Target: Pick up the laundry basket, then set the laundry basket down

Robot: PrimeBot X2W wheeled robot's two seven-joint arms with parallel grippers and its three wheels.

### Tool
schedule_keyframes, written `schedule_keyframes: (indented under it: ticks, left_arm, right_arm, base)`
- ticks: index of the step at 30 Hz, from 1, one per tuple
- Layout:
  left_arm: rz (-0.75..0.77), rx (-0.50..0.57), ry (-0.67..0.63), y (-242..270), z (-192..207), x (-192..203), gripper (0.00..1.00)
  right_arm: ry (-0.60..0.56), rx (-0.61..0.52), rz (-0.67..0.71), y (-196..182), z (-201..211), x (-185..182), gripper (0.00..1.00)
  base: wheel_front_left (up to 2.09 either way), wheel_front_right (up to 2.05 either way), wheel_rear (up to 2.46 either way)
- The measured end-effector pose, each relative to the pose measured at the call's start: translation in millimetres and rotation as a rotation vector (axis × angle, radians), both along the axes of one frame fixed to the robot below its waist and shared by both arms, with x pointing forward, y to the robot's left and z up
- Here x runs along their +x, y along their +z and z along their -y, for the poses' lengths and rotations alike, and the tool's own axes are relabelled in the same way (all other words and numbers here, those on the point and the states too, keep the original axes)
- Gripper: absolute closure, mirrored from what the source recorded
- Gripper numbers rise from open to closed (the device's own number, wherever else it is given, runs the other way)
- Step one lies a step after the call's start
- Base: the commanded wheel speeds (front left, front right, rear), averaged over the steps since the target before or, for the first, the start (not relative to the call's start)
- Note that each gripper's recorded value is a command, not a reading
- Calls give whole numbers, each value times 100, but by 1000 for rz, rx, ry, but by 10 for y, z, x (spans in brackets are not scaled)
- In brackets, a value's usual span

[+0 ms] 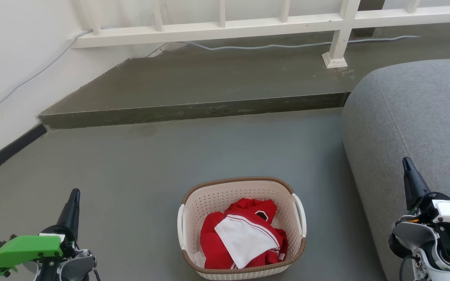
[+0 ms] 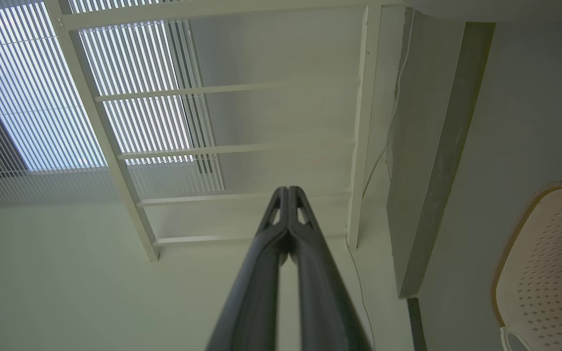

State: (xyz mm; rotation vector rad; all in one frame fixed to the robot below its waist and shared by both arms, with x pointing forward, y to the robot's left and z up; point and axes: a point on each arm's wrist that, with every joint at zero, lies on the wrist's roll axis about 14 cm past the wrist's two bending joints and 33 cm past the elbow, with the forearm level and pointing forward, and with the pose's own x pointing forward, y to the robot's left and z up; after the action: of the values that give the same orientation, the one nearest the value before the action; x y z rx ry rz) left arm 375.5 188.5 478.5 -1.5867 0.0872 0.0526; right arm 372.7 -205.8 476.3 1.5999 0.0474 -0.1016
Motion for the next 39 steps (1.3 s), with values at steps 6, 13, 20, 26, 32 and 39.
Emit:
schedule_keyframes:
  ticks: [6,13,20,26,32,39]
  left_arm:
    - [0,0,0,0,1,0,100]
    - [0,0,0,0,0,0,100]
    - [0,0,0,0,0,0,100]
    - [0,0,0,0,0,0,100]
    - [0,-1,0,0,0,0,100]
    - [0,-1,0,0,0,0,100]
  right_arm:
    - [0,0,0,0,0,0,100]
    - [0,0,0,0,-1,0,100]
    - [0,0,0,0,-1,0,100]
    - [1,-5,-1,-1,-1,0,100]
    - [1,-5,-1,-1,-1,0,100]
    - [1,-5,-1,-1,-1,0,100]
  base:
    - [0,0,0]
    - [0,0,0]
    - [0,0,0]
    - [0,0,0]
    - [0,0,0]
    - [0,0,0]
